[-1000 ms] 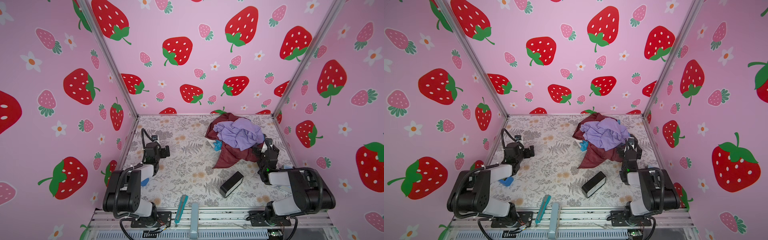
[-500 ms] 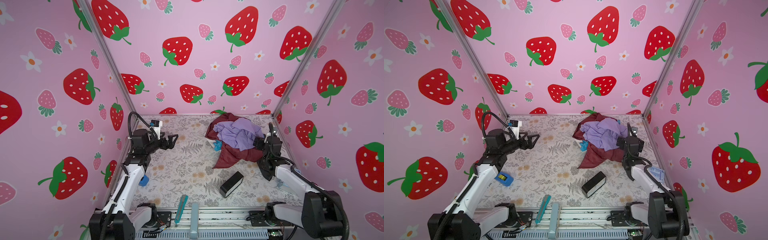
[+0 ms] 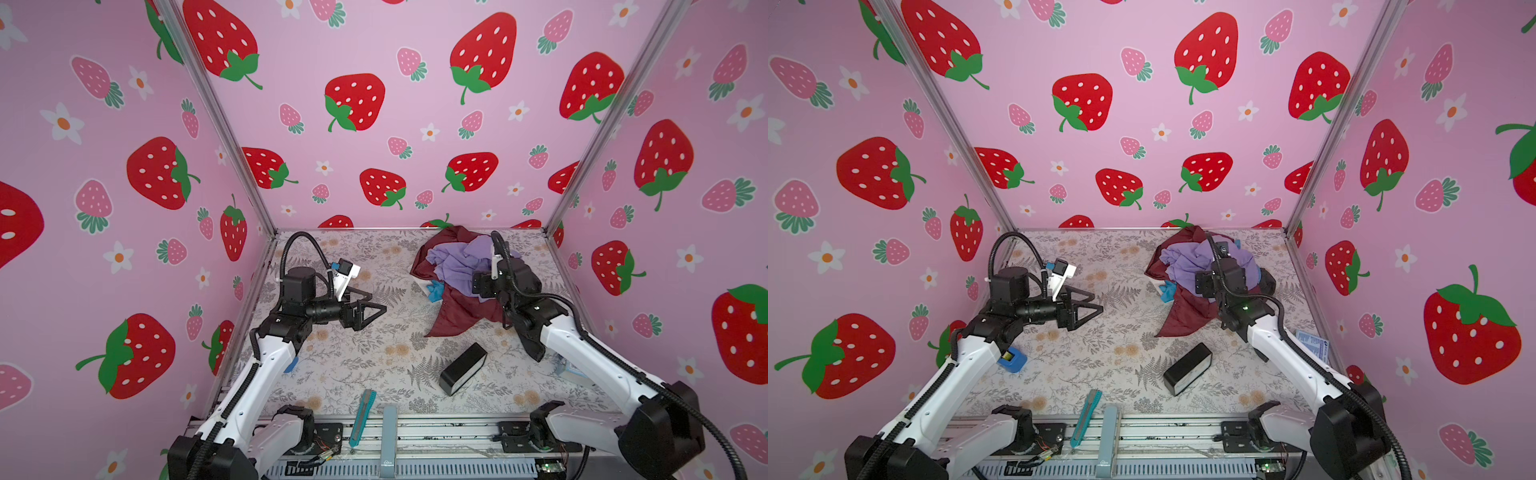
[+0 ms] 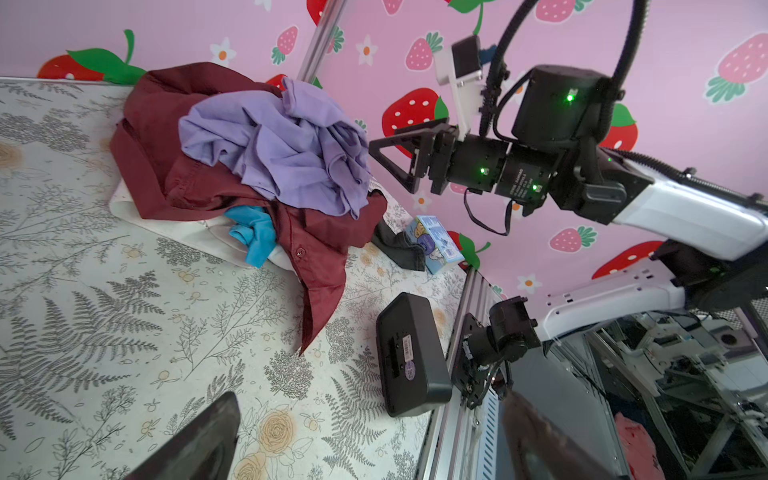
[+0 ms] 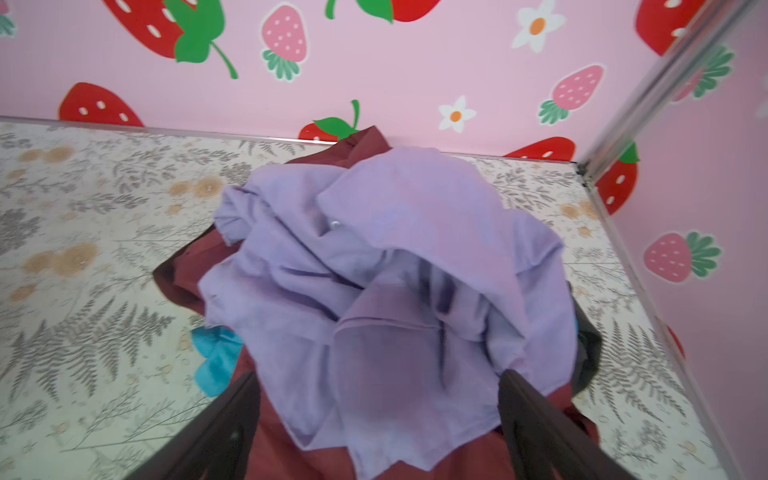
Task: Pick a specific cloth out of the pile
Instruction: 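Raise the left arm to hover while the right gripper reaches the pile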
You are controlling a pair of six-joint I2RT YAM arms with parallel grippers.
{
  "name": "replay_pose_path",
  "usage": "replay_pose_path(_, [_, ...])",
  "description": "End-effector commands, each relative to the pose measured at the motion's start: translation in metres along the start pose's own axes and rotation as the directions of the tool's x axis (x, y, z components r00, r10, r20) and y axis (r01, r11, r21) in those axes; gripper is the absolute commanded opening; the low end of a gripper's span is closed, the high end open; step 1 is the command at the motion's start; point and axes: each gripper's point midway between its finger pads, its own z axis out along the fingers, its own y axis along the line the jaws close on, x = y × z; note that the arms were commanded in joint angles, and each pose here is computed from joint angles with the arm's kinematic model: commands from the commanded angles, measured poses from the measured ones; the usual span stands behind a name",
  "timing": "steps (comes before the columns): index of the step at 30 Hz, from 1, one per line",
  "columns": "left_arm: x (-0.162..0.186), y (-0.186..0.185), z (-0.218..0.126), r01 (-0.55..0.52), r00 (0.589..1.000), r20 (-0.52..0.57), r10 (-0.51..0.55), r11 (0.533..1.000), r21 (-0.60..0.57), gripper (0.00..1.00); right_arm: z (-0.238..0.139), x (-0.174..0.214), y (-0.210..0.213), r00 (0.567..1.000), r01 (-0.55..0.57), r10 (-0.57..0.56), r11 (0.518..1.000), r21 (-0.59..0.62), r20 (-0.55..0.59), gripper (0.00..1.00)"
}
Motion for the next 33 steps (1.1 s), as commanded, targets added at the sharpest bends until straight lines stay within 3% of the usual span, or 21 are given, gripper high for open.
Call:
replay_pose_path(1, [0.011, -0.005, 0.004, -0.001, 0.999, -0.052, 0.003, 0.999, 0.041, 0.99, 0.005, 0.026, 0.019, 0.991, 0.025, -0.030, 0.999, -0.038, -0.130, 0.83])
replay_pose_path(11, [0.025, 0.017, 0.022, 0.091, 0.983, -0.158, -0.090, 0.996, -0.001, 0.99, 0.030, 0.061, 0.056, 0.963, 0.074, -0.087, 0.996, -0.057, -0.257, 0.72])
replay_pose_path(33, [0.027, 0.025, 0.023, 0.084, 0.983, -0.163, -0.090, 0.996, -0.040, 0.99, 0.054, 0.095, 0.070, 0.921, 0.151, -0.155, 0.988, -0.038, -0.357, 0.63])
